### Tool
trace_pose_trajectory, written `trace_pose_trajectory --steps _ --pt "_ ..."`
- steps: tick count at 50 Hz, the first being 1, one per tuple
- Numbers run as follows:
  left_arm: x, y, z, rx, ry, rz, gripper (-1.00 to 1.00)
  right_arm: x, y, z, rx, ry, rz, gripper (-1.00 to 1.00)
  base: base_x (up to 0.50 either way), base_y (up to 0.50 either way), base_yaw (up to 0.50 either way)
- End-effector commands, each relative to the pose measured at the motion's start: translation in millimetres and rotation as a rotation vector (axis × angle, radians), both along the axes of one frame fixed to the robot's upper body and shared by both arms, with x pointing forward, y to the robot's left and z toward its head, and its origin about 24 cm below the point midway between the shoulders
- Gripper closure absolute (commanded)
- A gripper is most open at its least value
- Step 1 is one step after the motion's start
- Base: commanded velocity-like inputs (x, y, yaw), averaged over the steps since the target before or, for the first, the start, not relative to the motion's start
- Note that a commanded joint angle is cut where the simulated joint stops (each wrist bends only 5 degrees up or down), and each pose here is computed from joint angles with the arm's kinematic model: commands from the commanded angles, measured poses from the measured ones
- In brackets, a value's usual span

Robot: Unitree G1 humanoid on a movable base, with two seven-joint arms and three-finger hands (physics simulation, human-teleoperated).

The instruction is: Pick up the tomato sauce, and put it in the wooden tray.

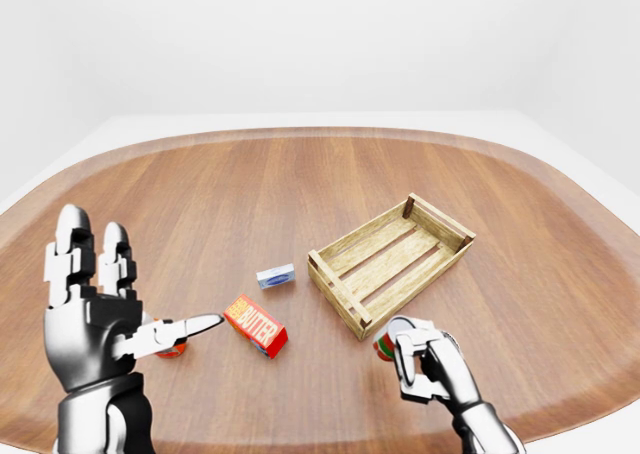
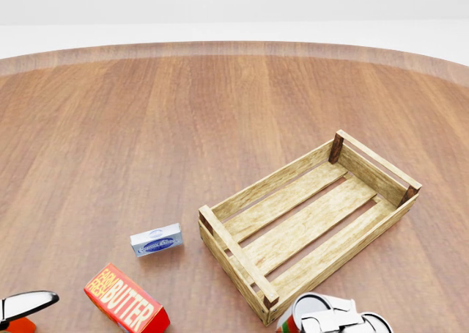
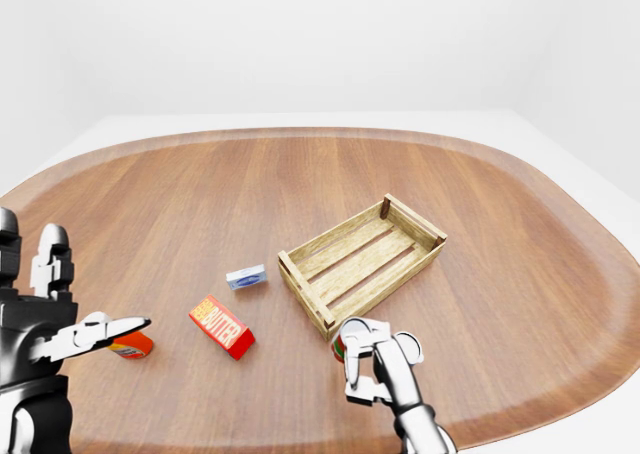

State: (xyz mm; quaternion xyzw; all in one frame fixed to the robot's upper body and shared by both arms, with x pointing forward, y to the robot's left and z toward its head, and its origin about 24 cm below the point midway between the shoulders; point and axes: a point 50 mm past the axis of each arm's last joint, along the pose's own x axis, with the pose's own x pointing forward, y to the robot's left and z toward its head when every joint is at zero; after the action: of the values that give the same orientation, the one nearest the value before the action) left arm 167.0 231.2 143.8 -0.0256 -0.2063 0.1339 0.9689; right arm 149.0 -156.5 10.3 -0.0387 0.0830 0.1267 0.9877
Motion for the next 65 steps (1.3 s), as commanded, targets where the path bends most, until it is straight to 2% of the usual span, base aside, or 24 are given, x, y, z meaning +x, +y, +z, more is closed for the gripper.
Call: trace_pose_trajectory --steps 1,13,28,65 --pt "-0.2 0.9 1.0 0.001 -0.005 0.003 -1.0 1.6 -1.1 19.6 -0.009 -0.081 0.004 1.0 0.0 0.0 0.0" --pt "-0.4 0.5 1.1 0.002 -0.005 0.002 -1.0 4.0 -4.6 45.0 -0.001 -0.192 -0.01 1.0 0.0 0.0 0.0" --pt "-0.5 -0.2 0.5 0.002 -0.002 0.001 -1.0 3.4 -7.6 62.8 0.002 -0.268 -0.024 1.0 0.0 0.0 0.0" --pt "2.2 -3.3 -2.2 0.002 0.012 -0.009 -1.0 41.8 -7.4 60.4 -0.031 -0.28 -0.061 1.0 0.0 0.0 0.0"
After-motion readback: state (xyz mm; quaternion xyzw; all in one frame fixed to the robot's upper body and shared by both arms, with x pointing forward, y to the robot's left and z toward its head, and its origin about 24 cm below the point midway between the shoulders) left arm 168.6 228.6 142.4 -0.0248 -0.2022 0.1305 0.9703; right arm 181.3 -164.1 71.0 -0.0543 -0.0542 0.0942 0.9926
